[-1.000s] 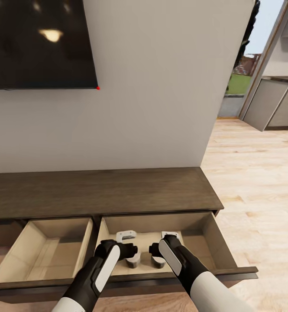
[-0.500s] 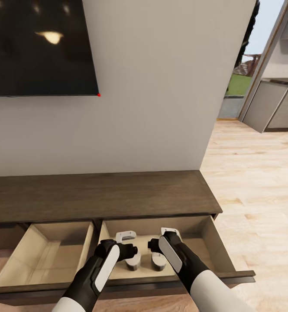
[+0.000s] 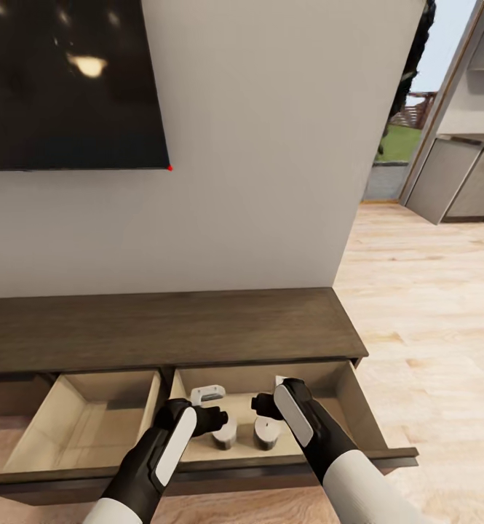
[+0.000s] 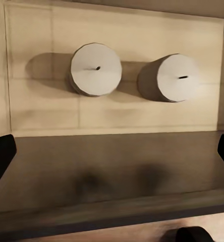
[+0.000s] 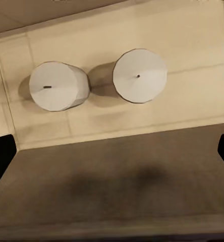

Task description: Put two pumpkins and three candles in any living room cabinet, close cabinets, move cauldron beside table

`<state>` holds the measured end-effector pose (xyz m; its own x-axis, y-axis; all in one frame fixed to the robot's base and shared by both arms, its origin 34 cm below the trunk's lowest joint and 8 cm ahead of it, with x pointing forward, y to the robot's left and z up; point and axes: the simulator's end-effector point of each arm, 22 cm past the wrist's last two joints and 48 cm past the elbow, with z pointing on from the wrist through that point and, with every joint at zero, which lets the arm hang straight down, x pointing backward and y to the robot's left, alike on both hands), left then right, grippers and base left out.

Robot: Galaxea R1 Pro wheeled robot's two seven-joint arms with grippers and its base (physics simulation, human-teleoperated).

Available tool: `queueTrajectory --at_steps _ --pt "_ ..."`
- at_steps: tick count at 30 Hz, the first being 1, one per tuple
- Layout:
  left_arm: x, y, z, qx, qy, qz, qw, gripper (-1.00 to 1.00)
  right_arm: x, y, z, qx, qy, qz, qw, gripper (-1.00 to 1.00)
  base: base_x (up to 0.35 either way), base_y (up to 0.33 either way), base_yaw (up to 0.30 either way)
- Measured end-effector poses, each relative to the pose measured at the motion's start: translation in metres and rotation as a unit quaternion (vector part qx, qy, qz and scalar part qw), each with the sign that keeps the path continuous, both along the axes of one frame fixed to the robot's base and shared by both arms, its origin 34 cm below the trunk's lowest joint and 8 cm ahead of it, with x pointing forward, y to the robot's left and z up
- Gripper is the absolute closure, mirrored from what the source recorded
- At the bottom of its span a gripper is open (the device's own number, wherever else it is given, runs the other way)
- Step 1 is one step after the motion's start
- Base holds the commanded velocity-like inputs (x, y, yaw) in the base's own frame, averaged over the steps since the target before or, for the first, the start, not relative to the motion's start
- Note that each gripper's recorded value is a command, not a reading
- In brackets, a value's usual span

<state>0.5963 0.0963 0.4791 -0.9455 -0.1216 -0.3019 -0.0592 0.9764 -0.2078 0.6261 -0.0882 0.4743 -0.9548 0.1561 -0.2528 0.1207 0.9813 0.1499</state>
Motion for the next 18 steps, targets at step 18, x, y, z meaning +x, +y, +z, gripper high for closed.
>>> queueTrajectory --at_steps 18 --pt "0.006 0.001 0.037 0.0 0.0 0.0 1.0 -1.0 0.007 0.0 0.037 0.001 -0.002 -0.001 1.0 -1.0 -0.083 0.017 0.0"
